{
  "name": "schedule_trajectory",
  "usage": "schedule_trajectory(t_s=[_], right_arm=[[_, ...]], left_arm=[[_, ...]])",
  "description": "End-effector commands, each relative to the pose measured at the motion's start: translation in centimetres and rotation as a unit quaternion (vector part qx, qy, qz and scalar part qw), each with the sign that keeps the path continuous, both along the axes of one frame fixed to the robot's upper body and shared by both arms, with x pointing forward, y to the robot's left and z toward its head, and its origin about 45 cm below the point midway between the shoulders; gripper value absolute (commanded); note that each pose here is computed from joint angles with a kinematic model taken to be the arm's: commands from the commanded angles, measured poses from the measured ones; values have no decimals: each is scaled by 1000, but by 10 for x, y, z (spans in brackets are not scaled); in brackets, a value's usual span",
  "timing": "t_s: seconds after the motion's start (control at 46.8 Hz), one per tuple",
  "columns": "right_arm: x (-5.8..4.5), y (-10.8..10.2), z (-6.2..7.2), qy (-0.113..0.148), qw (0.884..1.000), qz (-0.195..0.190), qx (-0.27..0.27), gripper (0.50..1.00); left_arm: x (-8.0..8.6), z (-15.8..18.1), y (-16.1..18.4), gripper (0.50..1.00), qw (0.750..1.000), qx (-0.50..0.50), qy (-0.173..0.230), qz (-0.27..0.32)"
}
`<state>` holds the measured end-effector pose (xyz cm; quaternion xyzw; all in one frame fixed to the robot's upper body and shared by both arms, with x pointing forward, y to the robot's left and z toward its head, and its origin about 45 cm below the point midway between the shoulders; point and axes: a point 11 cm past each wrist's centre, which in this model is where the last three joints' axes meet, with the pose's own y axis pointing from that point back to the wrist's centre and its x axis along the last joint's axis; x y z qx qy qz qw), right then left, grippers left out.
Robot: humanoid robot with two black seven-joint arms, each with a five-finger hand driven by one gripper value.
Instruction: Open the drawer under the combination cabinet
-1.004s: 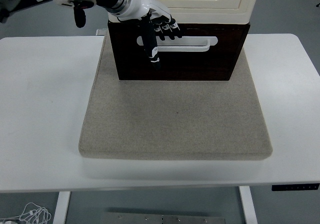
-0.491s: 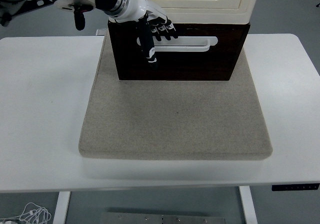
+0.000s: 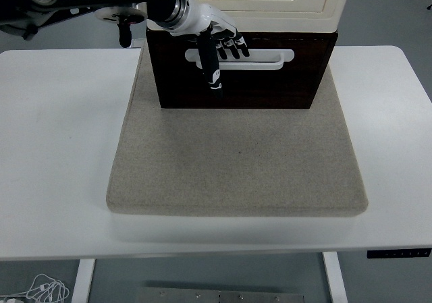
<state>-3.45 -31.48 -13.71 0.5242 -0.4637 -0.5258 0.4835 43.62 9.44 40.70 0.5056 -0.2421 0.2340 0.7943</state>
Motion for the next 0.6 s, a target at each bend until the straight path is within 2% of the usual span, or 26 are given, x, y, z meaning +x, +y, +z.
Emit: schedule_trajectory(t_s=[0.0, 0.577], right_arm=[[0, 0, 0, 0, 1000, 0, 0, 926], [0, 0, 0, 0, 1000, 0, 0, 926]], left_arm=[[1, -4, 0, 1000, 1000, 1, 3, 2], [0, -14, -5, 1000, 1000, 4, 8, -3]])
